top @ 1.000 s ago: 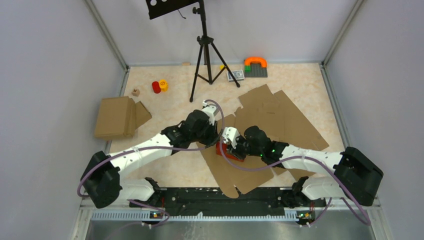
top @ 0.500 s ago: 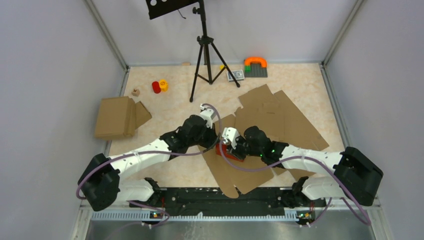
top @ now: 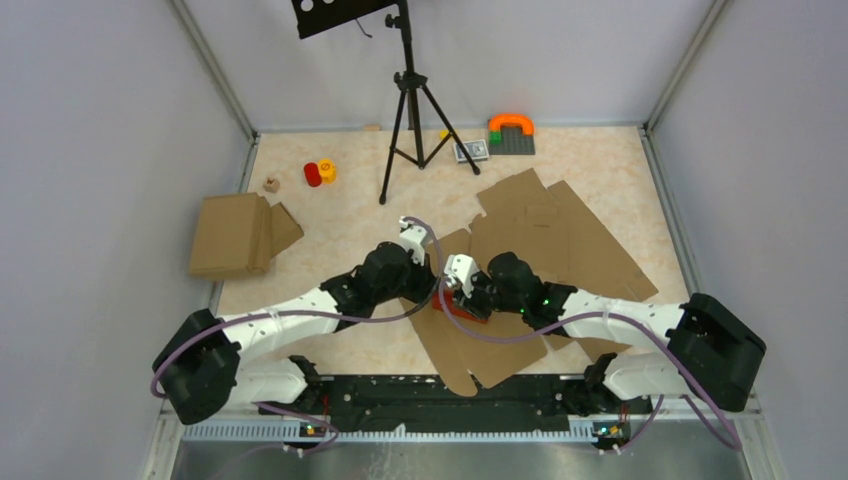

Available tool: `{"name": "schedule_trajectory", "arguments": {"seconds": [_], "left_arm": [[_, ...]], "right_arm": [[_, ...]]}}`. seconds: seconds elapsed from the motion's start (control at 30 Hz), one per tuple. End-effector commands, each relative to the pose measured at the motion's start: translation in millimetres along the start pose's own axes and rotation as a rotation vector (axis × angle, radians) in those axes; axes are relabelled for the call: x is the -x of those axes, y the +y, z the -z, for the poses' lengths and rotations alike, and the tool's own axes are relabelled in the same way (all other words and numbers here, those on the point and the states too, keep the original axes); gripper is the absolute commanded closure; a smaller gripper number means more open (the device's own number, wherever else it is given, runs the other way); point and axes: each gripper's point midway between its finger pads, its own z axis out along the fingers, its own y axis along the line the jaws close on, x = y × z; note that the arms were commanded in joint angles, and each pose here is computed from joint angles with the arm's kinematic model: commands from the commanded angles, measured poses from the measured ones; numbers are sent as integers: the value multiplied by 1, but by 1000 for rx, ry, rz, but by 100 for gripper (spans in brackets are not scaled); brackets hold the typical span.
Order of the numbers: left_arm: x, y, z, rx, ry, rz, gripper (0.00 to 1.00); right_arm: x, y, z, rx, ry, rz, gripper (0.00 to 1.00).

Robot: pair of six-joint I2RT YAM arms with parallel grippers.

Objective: Fold the paper box

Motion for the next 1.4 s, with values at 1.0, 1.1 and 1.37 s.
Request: {"name": "schedule_trajectory", "arguments": {"seconds": [1.0,1.1,1.37], "left_arm": [[-13,16,18,86,0,-66,55],[6,11,30,52,-24,-68,48],[51,-28,57,-182,-52,-169,33]], "right_arm": [[7,0,9,39,-8,19,82],[6,4,11,76,-1,52,84],[31,11,22,163,-20,51,86]]}}
